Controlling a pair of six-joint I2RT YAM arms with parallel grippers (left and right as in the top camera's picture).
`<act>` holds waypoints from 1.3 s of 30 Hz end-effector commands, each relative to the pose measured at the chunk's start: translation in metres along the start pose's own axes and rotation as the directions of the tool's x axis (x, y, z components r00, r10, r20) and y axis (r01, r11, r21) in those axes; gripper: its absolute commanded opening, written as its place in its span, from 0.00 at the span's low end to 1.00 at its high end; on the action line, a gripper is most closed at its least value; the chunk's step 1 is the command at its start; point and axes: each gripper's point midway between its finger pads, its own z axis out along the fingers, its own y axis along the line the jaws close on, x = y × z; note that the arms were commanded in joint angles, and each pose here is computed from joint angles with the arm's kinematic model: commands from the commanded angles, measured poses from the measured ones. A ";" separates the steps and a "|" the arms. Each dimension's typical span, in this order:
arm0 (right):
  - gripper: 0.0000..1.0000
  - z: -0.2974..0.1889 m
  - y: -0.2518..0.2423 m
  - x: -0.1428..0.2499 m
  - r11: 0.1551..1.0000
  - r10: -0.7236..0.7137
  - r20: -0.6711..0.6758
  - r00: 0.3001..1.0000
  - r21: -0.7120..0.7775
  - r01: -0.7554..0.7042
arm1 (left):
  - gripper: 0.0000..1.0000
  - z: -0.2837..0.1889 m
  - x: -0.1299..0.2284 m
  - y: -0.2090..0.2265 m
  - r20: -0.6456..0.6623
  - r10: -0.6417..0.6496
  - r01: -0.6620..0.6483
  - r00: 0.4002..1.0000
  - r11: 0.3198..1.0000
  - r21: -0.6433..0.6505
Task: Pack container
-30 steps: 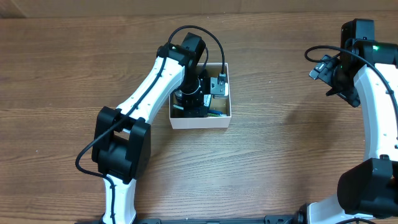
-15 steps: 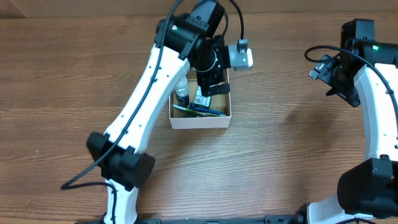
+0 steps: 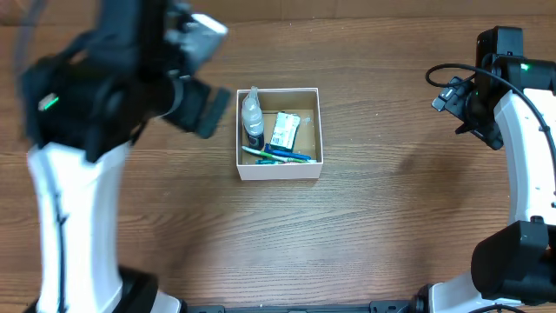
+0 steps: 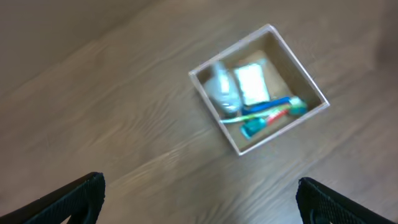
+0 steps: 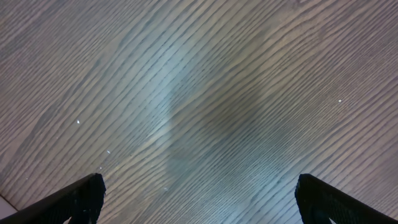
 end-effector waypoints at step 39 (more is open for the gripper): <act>1.00 -0.005 0.000 -0.002 1.000 0.008 0.016 1.000 -0.010 -0.008 | 1.00 0.091 0.186 -0.064 0.521 -0.531 0.405 0.669 0.847 0.344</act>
